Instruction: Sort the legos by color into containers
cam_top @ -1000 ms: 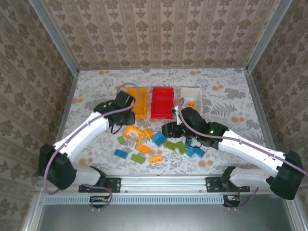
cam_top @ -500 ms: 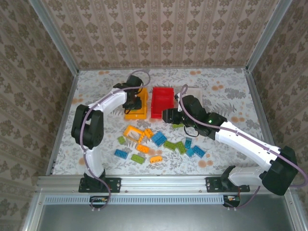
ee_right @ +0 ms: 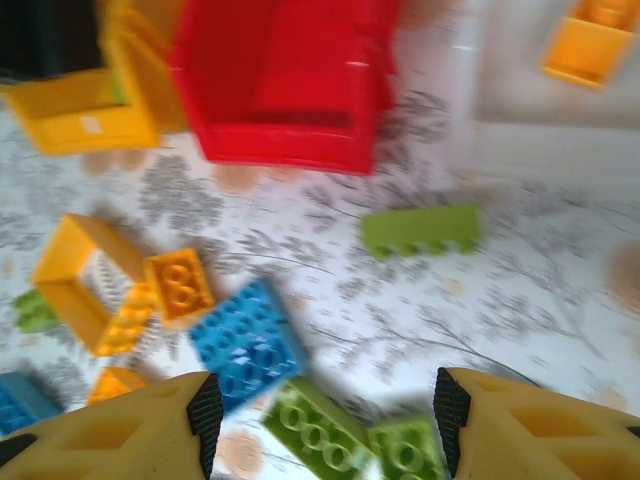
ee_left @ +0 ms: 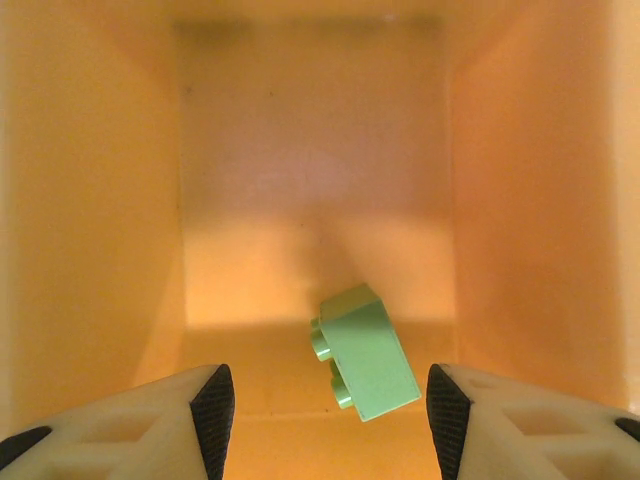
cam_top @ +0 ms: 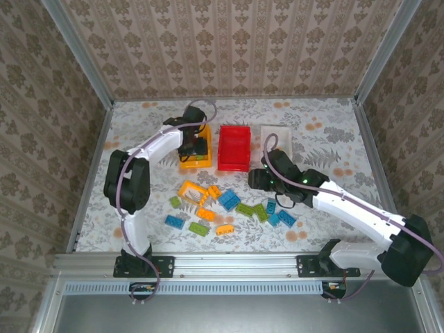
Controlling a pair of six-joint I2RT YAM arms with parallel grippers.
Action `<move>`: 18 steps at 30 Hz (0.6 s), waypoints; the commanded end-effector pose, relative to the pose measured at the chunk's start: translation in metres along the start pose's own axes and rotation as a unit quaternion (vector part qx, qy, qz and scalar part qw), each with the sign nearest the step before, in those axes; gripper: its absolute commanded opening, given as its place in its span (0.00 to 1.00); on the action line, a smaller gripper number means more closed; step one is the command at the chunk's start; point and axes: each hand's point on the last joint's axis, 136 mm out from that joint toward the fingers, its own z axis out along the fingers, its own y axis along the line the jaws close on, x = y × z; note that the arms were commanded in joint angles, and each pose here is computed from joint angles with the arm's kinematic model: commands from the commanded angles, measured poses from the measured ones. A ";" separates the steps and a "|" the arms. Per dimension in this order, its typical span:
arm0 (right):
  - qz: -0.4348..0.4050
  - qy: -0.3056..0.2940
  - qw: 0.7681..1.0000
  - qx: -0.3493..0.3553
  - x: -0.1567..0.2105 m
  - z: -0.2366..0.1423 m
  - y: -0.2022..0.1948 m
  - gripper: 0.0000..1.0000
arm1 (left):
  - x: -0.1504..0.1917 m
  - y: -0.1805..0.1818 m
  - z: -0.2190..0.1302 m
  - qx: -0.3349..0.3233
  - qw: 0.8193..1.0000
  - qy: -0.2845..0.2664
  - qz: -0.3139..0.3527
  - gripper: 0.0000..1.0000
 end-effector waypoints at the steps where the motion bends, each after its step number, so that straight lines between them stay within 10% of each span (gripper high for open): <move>1: 0.062 0.016 0.992 0.112 0.024 -0.019 -0.065 0.62 | -0.008 -0.007 -0.044 0.027 0.999 -0.038 -0.025 0.58; 18: 0.094 0.023 0.987 0.129 0.046 -0.028 -0.090 0.59 | 0.013 -0.009 -0.069 0.022 0.997 -0.072 0.000 0.40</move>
